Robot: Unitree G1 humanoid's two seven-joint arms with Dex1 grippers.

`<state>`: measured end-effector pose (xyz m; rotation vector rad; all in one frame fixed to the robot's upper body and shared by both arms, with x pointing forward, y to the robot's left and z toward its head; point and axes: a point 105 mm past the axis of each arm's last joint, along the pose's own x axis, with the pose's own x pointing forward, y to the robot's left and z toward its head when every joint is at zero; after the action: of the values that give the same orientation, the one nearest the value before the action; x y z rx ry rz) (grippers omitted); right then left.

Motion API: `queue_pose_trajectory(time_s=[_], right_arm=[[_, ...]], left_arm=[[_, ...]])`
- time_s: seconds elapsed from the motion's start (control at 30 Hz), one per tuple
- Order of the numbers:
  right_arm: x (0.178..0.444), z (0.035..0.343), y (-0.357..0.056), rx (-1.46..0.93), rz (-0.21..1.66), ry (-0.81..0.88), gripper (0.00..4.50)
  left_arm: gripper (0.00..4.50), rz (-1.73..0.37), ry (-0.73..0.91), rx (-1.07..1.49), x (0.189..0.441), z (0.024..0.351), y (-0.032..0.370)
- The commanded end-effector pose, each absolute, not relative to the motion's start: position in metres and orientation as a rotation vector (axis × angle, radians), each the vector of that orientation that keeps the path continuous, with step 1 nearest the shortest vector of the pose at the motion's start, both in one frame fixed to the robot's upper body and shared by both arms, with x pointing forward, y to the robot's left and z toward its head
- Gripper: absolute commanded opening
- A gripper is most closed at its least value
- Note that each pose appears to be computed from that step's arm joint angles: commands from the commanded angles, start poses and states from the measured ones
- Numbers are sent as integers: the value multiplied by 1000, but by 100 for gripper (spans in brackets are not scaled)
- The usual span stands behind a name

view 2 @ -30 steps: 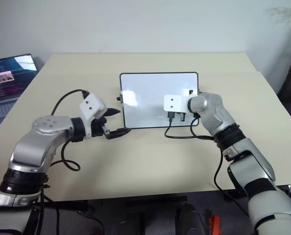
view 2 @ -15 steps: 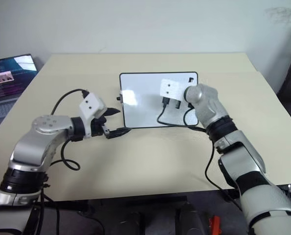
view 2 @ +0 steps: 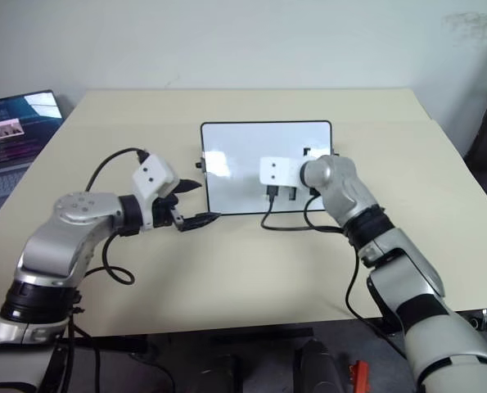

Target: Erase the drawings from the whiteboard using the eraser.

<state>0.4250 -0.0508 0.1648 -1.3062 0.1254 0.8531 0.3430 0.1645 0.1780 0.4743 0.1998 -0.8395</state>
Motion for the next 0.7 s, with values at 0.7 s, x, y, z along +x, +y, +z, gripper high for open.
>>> queue_pose_trajectory(time_s=[0.7], right_arm=[[384, 243, -178, -988, 667, 76, 96]], left_arm=[[450, -865, 149, 552, 338, 210, 174]])
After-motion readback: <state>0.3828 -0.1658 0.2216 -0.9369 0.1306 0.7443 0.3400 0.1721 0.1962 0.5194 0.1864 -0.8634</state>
